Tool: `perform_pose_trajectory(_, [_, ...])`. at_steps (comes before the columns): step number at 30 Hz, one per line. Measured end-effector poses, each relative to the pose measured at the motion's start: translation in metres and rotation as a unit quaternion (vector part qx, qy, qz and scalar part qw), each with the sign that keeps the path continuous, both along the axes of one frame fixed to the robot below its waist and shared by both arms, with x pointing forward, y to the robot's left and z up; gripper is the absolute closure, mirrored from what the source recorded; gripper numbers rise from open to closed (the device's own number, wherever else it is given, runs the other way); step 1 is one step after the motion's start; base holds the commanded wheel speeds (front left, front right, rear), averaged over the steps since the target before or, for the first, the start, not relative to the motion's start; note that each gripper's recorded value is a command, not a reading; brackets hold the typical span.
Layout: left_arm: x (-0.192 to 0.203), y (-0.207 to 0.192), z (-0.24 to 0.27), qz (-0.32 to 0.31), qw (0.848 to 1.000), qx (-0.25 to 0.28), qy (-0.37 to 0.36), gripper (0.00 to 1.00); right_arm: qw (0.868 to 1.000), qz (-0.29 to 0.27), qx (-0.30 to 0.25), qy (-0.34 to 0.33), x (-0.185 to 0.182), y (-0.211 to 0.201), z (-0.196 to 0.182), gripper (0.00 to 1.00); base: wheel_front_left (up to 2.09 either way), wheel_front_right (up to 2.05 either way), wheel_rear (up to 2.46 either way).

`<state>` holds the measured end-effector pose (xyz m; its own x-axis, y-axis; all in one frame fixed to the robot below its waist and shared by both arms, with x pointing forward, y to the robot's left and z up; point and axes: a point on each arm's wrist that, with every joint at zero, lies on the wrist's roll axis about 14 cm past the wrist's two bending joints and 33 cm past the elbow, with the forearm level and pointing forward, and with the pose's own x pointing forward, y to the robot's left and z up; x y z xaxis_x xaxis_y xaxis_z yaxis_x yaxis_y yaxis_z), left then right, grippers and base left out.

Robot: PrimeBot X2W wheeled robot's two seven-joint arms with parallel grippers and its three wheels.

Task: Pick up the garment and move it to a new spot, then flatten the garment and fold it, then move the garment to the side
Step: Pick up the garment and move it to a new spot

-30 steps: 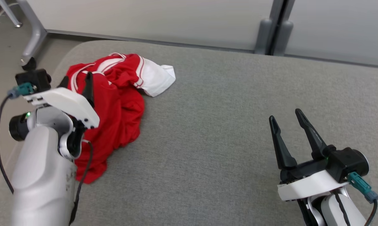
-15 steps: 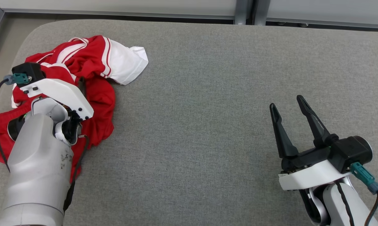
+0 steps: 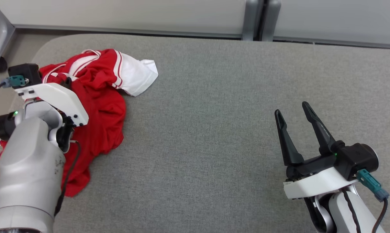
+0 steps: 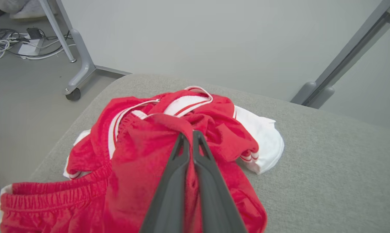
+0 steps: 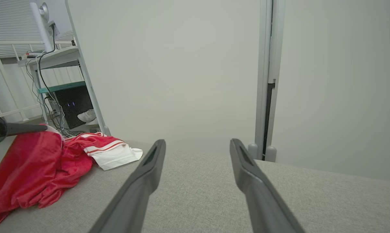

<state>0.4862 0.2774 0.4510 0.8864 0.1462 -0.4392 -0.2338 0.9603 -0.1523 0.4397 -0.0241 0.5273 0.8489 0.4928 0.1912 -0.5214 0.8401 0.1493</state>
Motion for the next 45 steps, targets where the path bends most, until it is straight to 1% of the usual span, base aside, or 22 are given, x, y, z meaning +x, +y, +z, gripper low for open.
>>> perform_pose_trajectory(3, [0.006, 0.005, 0.030, -0.015, 0.999, 0.023, -0.033, 1.00, 1.000, -0.003, 0.006, -0.008, -0.006, -0.001, 0.010, 0.00, 0.00, 0.00, 0.00])
perform_pose_trajectory(6, [0.015, 0.000, 0.066, -0.036, 0.996, 0.036, -0.073, 1.00, 1.000, -0.010, 0.010, -0.017, -0.012, -0.004, 0.019, 0.00, 0.00, 0.00, 0.00])
perform_pose_trajectory(9, [0.023, -0.014, 0.100, -0.066, 0.991, 0.047, -0.107, 1.00, 0.999, -0.017, 0.018, -0.020, -0.020, -0.008, 0.025, 0.00, 0.00, 0.00, 0.00])
perform_pose_trajectory(13, [0.032, -0.042, 0.151, -0.105, 0.980, 0.051, -0.163, 1.00, 0.999, -0.035, 0.022, -0.023, -0.030, -0.020, 0.031, 0.00, 0.00, 0.00, 0.00])
perform_pose_trajectory(16, [0.034, -0.076, 0.193, -0.144, 0.966, 0.032, -0.212, 1.00, 0.998, -0.052, 0.024, -0.026, -0.037, -0.031, 0.035, 0.00, 0.00, 0.00, 0.00])
perform_pose_trajectory(19, [0.028, -0.116, 0.226, -0.193, 0.947, 0.010, -0.255, 1.00, 0.996, -0.074, 0.024, -0.032, -0.043, -0.047, 0.039, 0.00, 0.00, 0.00, 0.00])
perform_pose_trajectory(25, [-0.003, -0.195, 0.258, -0.288, 0.906, -0.047, -0.306, 1.00, 0.990, -0.128, 0.023, -0.045, -0.054, -0.084, 0.047, 0.00, 0.00, 0.00, 0.00])
perform_pose_trajectory(31, [-0.029, -0.254, 0.249, -0.345, 0.879, -0.103, -0.311, 1.00, 0.982, -0.183, 0.018, -0.047, -0.062, -0.122, 0.047, 0.00, 0.00, 0.00, 0.00])
perform_pose_trajectory(33, [-0.032, -0.269, 0.232, -0.356, 0.876, -0.127, -0.297, 1.00, 0.979, -0.196, 0.016, -0.042, -0.063, -0.131, 0.044, 0.00, 0.00, 0.00, 0.00])
perform_pose_trajectory(35, [-0.033, -0.281, 0.210, -0.364, 0.877, -0.144, -0.278, 1.00, 0.978, -0.205, 0.014, -0.037, -0.062, -0.137, 0.040, 0.00, 0.00, 0.00, 0.00])
perform_pose_trajectory(37, [-0.031, -0.291, 0.185, -0.369, 0.880, -0.151, -0.260, 1.00, 0.977, -0.213, 0.012, -0.032, -0.059, -0.142, 0.037, 0.00, 0.00, 0.00, 0.00])
perform_pose_trajectory(38, [-0.031, -0.291, 0.185, -0.369, 0.880, -0.151, -0.260, 1.00, 0.977, -0.213, 0.012, -0.032, -0.059, -0.142, 0.037, 0.00, 0.00, 0.00, 0.00])
perform_pose_trajectory(39, [-0.031, -0.298, 0.172, -0.373, 0.880, -0.152, -0.251, 1.00, 0.976, -0.217, 0.011, -0.030, -0.057, -0.145, 0.035, 0.00, 0.00, 0.00, 0.00])
perform_pose_trajectory(41, [-0.036, -0.316, 0.144, -0.393, 0.877, -0.159, -0.224, 1.00, 0.975, -0.223, 0.011, -0.023, -0.054, -0.149, 0.031, 0.00, 0.00, 0.00, 0.00])
perform_pose_trajectory(45, [-0.053, -0.350, 0.095, -0.436, 0.865, -0.171, -0.179, 1.00, 0.974, -0.226, 0.007, -0.011, -0.049, -0.152, 0.022, 0.00, 0.00, 0.00, 0.00])
